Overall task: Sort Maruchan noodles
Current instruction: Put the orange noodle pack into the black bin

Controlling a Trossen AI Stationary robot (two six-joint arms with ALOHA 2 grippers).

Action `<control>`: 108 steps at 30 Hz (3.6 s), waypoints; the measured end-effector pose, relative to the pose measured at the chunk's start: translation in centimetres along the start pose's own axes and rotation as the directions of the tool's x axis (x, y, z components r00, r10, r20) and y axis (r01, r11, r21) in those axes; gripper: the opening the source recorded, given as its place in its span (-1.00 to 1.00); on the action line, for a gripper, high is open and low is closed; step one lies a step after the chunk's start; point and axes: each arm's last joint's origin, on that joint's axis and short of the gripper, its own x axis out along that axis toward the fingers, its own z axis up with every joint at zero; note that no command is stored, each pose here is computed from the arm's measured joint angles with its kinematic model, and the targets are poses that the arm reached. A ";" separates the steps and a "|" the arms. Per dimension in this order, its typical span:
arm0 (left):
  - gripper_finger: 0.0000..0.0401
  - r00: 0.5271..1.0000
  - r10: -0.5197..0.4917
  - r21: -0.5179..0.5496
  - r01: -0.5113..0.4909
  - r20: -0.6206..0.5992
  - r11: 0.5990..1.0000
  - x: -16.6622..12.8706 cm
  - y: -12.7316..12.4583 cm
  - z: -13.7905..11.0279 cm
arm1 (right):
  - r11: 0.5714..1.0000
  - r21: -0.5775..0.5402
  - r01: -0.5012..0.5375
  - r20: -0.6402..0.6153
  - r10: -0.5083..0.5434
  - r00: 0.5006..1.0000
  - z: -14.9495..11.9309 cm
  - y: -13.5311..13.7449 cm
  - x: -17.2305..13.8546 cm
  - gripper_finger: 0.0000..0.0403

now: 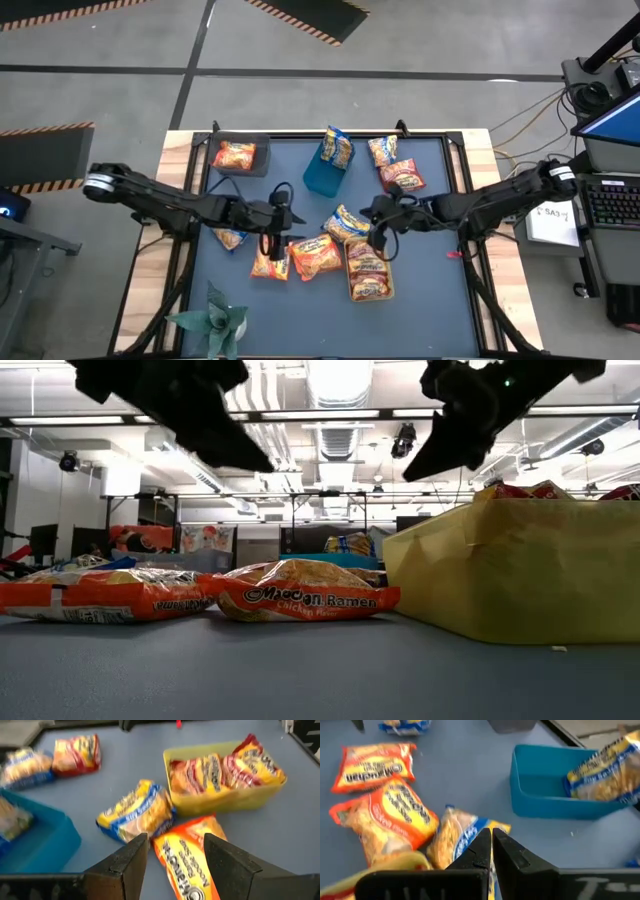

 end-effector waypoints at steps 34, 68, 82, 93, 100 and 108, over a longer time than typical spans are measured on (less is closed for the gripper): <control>0.10 0.967 -0.101 -0.208 0.052 -0.232 0.977 5.8 0.1 -3.2 | 0.977 -0.178 -0.117 0.431 0.184 0.883 -3.0 -4.1 -1.2 -0.96; -0.18 0.924 -0.325 -0.381 0.231 -0.202 0.895 9.3 1.2 -7.0 | 0.981 -0.060 -0.183 0.450 0.190 0.873 -6.1 -4.6 -0.3 -0.96; -0.99 0.941 -0.322 -0.292 0.280 -0.106 0.914 7.8 1.5 -4.9 | 0.981 -0.053 -0.186 0.450 0.190 0.873 -6.1 -4.6 -0.3 -0.96; -1.00 0.951 -0.294 -0.149 0.306 0.101 0.940 2.3 2.4 -0.1 | 0.981 -0.058 -0.183 0.442 0.190 0.877 -6.1 -4.6 -0.3 -0.96; -1.00 0.959 -0.269 -0.120 0.278 0.091 0.953 0.1 2.9 0.4 | 0.982 -0.065 -0.180 0.440 0.190 0.878 -6.2 -4.6 -0.3 -0.96; -0.79 0.978 -0.203 -0.223 0.186 -0.056 0.957 1.6 3.3 -1.3 | 0.982 -0.067 -0.179 0.435 0.190 0.880 -6.2 -4.6 -0.3 -0.96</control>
